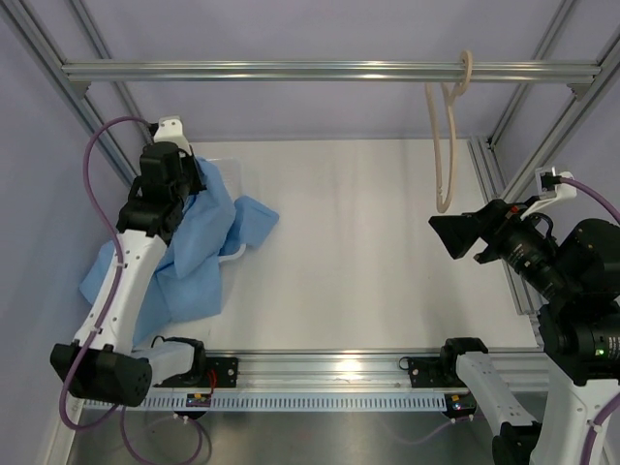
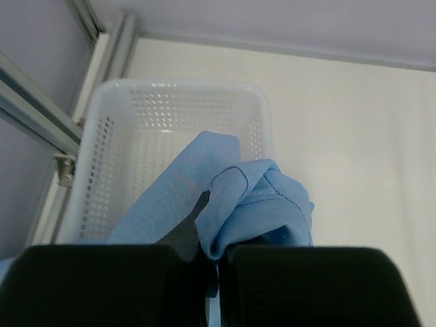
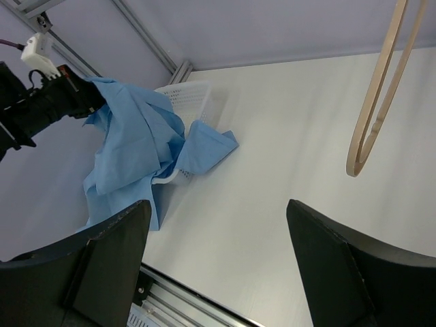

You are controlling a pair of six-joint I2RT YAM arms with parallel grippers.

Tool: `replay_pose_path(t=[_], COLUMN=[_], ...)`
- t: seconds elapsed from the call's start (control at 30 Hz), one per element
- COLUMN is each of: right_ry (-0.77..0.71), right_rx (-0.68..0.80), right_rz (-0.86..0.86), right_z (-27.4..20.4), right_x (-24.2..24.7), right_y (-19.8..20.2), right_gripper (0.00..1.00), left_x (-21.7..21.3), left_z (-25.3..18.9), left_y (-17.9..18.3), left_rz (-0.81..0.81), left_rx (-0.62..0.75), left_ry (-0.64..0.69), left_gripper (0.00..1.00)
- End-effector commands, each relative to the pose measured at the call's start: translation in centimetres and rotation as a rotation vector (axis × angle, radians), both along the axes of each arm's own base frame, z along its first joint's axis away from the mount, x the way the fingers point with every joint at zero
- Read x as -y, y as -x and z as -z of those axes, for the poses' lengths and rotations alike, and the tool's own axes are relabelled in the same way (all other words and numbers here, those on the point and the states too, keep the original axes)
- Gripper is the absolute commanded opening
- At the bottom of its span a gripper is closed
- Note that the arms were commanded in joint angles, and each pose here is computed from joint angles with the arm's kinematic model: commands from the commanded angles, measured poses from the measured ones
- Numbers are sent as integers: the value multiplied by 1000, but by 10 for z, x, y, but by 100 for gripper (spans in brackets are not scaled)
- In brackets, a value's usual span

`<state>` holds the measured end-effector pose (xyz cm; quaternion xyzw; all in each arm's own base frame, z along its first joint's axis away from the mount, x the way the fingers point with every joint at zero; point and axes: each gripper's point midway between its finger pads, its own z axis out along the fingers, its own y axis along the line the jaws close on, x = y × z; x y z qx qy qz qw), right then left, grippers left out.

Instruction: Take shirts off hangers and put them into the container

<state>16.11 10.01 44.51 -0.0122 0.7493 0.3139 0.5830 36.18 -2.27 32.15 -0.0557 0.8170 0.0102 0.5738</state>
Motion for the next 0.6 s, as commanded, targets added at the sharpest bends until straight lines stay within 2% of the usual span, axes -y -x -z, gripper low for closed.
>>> replay_pose_path(t=[0.0, 0.13, 0.33, 0.5, 0.57], right_ry=[11, 20, 21, 18, 13], right_rx=[52, 50, 45, 42, 35], right_rz=[-26, -21, -27, -26, -59], right_z=[-10, -8, -4, -2, 0], right_x=[-3, -2, -2, -2, -7], right_y=[4, 5, 4, 2, 0], right_gripper=[90, 90, 90, 90, 90], left_x=[7, -11, -39, -43, -39], left_z=[31, 69, 101, 100, 78], left_y=[-25, -41, -53, -47, -40], left_rz=[-10, -97, -179, -182, -158], left_rx=[-43, -148, -207, -182, -122], left_ry=[124, 167, 276, 304, 317], left_gripper=[0, 0, 0, 0, 0])
